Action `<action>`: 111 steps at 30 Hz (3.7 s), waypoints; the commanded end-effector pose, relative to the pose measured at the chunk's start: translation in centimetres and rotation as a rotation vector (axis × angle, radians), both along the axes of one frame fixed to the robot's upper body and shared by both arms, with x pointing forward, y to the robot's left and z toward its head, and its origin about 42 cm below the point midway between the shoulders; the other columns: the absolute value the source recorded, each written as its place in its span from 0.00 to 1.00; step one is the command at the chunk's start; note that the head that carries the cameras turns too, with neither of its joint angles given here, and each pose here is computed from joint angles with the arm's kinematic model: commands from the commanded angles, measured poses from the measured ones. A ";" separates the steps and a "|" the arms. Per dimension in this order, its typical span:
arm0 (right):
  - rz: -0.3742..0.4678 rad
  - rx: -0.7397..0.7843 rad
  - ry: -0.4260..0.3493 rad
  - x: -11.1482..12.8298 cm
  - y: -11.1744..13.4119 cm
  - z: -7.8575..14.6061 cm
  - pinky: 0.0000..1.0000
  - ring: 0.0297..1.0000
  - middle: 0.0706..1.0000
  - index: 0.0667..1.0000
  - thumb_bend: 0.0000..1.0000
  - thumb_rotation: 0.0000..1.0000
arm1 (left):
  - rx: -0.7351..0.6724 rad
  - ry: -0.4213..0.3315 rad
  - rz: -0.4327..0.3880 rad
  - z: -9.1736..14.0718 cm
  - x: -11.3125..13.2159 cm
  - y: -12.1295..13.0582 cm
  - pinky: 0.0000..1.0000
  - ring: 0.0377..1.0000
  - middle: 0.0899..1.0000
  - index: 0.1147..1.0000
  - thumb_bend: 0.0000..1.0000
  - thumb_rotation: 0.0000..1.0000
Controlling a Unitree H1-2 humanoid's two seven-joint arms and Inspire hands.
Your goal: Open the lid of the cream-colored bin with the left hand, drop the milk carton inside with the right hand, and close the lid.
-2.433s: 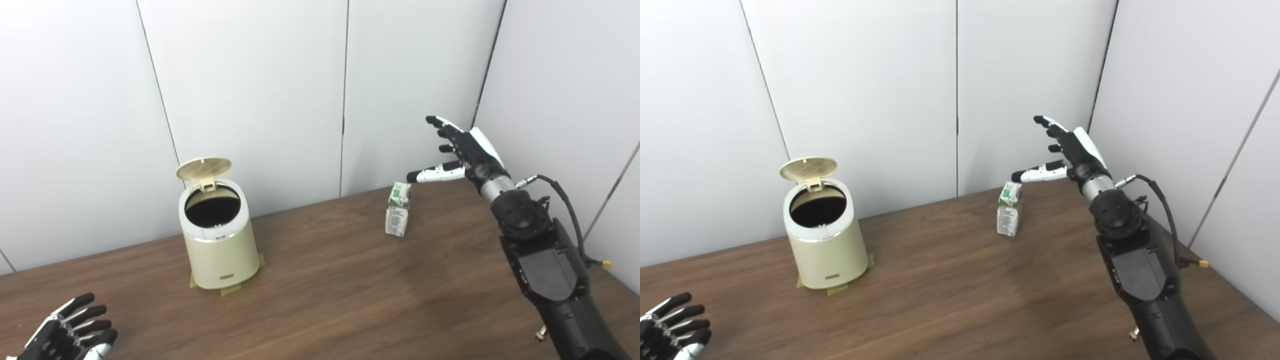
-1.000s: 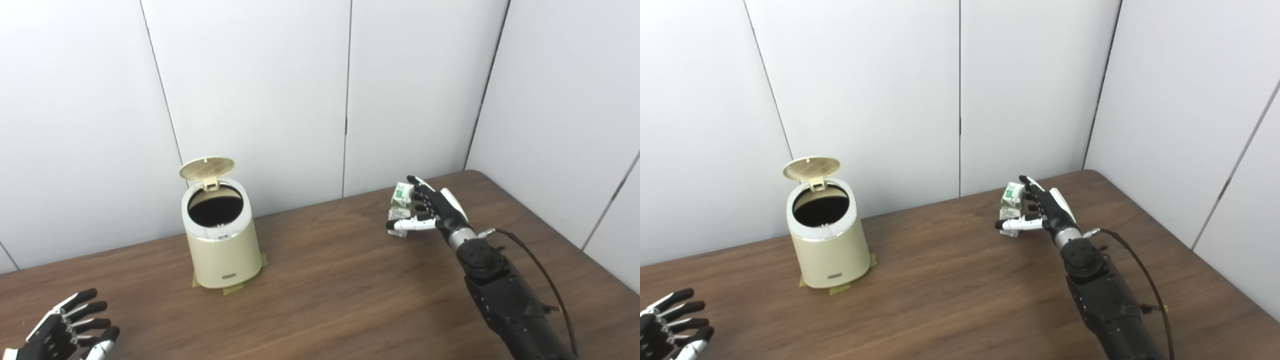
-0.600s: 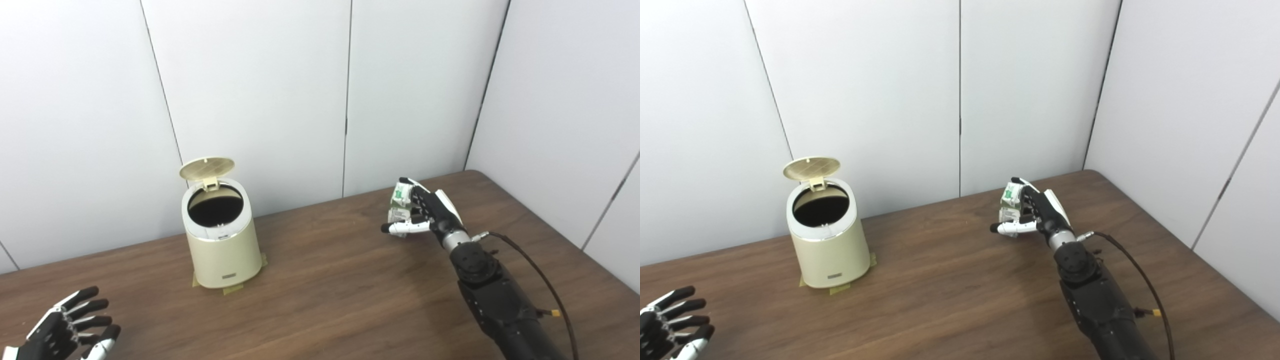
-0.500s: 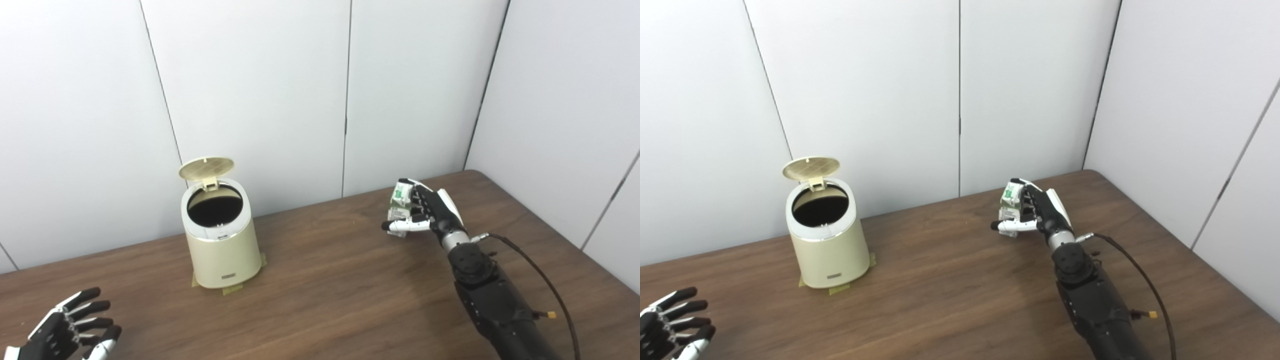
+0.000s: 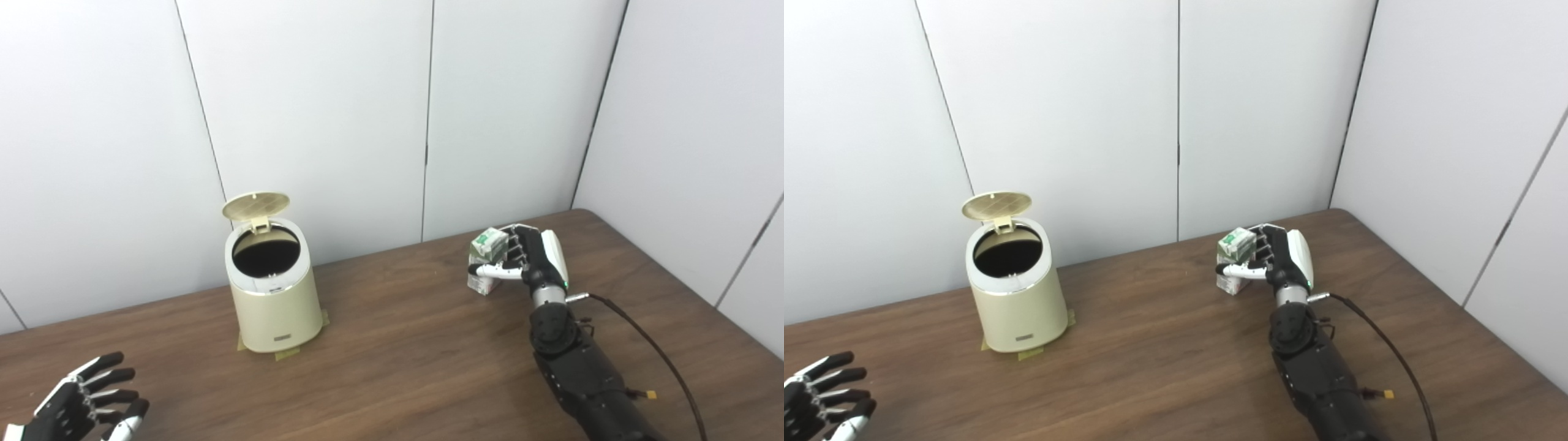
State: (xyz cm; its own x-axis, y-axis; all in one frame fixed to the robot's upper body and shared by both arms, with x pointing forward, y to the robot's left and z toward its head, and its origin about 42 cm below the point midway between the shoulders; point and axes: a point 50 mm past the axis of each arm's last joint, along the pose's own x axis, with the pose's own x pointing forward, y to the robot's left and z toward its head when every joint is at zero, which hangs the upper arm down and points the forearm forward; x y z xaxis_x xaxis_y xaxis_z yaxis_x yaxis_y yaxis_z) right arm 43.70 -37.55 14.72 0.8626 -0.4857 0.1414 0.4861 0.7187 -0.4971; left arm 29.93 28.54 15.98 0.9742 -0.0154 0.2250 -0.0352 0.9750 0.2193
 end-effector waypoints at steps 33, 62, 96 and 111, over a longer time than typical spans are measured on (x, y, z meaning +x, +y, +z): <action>0.495 0.116 -0.541 -0.7 16.4 18.0 0.34 0.37 0.41 0.48 0.52 0.00 | -0.041 -0.033 -0.020 -1.7 1.4 -2.4 0.52 0.61 0.67 0.73 0.60 0.00; 0.683 0.303 -0.502 2.1 28.2 16.6 0.32 0.38 0.44 0.49 0.52 0.00 | -0.097 -0.044 -0.025 -2.9 0.8 -7.3 0.53 0.60 0.67 0.73 0.68 0.10; 0.687 0.163 -0.454 7.4 29.4 14.8 0.33 0.38 0.45 0.50 0.51 0.00 | -0.098 -0.041 -0.029 -2.3 -0.2 -8.1 0.53 0.60 0.67 0.73 0.67 0.10; 0.726 0.093 -0.454 8.1 29.0 14.5 0.34 0.38 0.45 0.50 0.51 0.00 | -0.090 -0.038 -0.034 -2.1 -0.4 -8.2 0.54 0.60 0.66 0.73 0.67 0.11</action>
State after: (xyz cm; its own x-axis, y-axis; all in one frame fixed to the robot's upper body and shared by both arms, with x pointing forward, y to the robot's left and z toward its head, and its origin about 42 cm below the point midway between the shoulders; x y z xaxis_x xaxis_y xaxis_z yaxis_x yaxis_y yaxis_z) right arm 51.20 -9.05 24.86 0.9021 0.1092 0.4174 0.0232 0.9537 -0.2998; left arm 29.57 20.51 13.12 0.9730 -0.0196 0.2299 -0.0097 0.9920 0.1257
